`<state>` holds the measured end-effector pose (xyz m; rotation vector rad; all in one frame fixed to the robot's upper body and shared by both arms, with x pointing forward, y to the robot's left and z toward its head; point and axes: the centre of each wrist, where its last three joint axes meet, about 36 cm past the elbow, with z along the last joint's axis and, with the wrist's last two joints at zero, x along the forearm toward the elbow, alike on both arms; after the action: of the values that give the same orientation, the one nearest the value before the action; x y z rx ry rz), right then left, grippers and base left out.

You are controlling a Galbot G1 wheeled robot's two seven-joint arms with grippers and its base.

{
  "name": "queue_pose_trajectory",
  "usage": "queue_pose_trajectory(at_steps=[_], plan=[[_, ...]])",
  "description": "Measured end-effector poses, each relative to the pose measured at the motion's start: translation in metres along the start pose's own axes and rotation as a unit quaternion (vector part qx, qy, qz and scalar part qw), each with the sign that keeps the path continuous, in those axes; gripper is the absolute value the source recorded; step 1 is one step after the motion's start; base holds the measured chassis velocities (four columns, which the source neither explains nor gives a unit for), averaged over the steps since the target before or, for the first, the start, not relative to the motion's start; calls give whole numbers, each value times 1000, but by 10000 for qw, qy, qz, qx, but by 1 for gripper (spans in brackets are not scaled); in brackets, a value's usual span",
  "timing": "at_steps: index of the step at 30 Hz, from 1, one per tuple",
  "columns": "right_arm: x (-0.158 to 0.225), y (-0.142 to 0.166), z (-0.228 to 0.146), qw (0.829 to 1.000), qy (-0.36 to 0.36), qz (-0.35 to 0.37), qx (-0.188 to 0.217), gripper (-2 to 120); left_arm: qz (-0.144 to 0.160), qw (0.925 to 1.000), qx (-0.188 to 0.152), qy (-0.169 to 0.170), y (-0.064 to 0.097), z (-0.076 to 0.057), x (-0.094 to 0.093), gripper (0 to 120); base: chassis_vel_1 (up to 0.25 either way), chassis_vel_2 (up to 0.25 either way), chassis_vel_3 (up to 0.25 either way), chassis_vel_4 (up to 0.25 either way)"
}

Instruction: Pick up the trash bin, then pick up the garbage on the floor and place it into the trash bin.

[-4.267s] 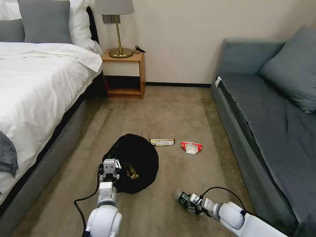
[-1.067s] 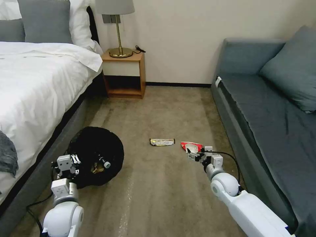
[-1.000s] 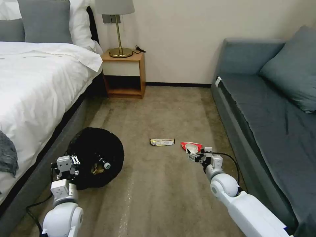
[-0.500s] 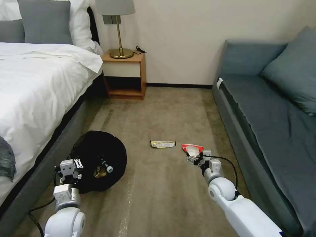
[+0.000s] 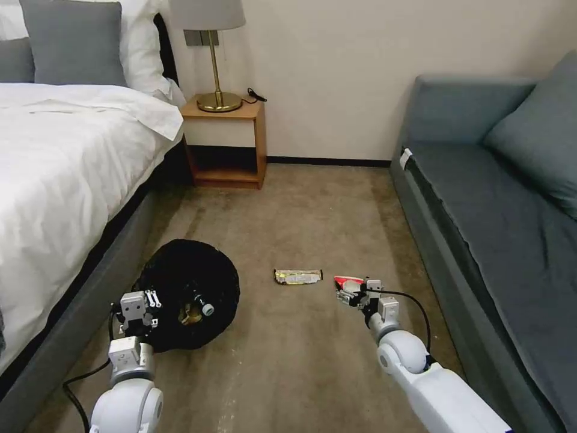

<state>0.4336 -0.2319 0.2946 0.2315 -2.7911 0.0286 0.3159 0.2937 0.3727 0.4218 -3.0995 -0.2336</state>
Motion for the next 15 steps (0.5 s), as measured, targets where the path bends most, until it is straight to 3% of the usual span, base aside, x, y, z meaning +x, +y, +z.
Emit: queue_pose_trajectory(at_steps=[15], plan=[[-1,3,5,10000,28,-74,58,100,67,10000,19,19,-5,4,-2,4,-119,128,122,-123]])
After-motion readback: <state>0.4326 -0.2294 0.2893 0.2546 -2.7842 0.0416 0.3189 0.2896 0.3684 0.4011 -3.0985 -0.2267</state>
